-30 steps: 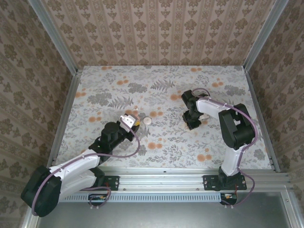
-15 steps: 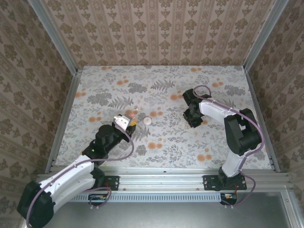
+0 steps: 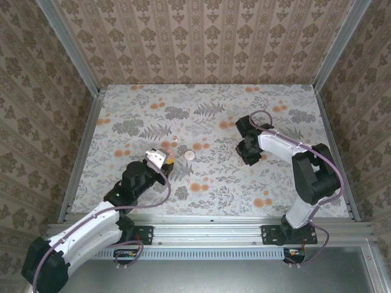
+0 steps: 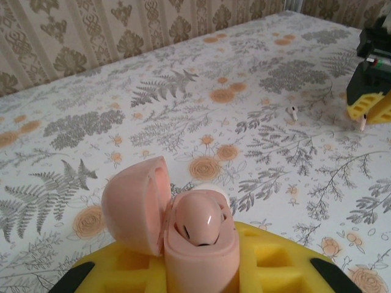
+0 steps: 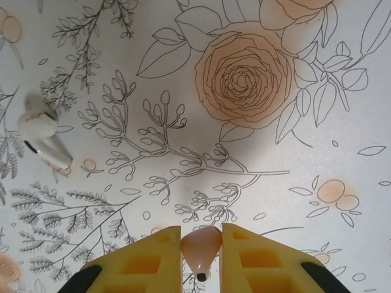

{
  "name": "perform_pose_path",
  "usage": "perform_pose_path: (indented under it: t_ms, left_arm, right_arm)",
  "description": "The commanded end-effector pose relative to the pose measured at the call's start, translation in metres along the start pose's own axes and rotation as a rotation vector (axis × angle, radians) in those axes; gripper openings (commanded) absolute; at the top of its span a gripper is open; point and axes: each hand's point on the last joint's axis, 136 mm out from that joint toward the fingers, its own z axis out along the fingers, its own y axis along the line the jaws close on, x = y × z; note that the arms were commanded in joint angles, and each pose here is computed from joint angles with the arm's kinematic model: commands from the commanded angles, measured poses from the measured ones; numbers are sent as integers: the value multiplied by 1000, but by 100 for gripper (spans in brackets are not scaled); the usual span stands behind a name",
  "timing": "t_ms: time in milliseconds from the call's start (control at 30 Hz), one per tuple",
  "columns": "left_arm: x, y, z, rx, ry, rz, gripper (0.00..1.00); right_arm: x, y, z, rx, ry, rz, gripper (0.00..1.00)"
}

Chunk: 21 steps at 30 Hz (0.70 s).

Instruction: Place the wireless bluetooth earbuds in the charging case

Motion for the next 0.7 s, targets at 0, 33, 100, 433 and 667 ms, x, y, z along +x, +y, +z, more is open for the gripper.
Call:
perform_pose_path:
  t_ms: [0, 33, 100, 433, 667]
  left_arm:
    - [-9, -2, 3, 18, -26, -10, 6]
    - [-9, -3, 4, 27, -24, -7, 6]
    - [-10, -5, 6, 40, -24, -2, 6]
    - [-19, -4, 9, 36, -50, 18, 6]
    - [-22, -11, 11, 73, -56, 34, 6]
  right_arm:
    - [-2, -8, -6, 9, -32, -21, 19]
    - [-1, -9, -6, 8, -34, -23, 19]
    - [-1, -11, -8, 5, -40, -31, 19]
    - [4, -11, -10, -48, -44, -129, 19]
    - [10, 2, -10, -115, -49, -214, 19]
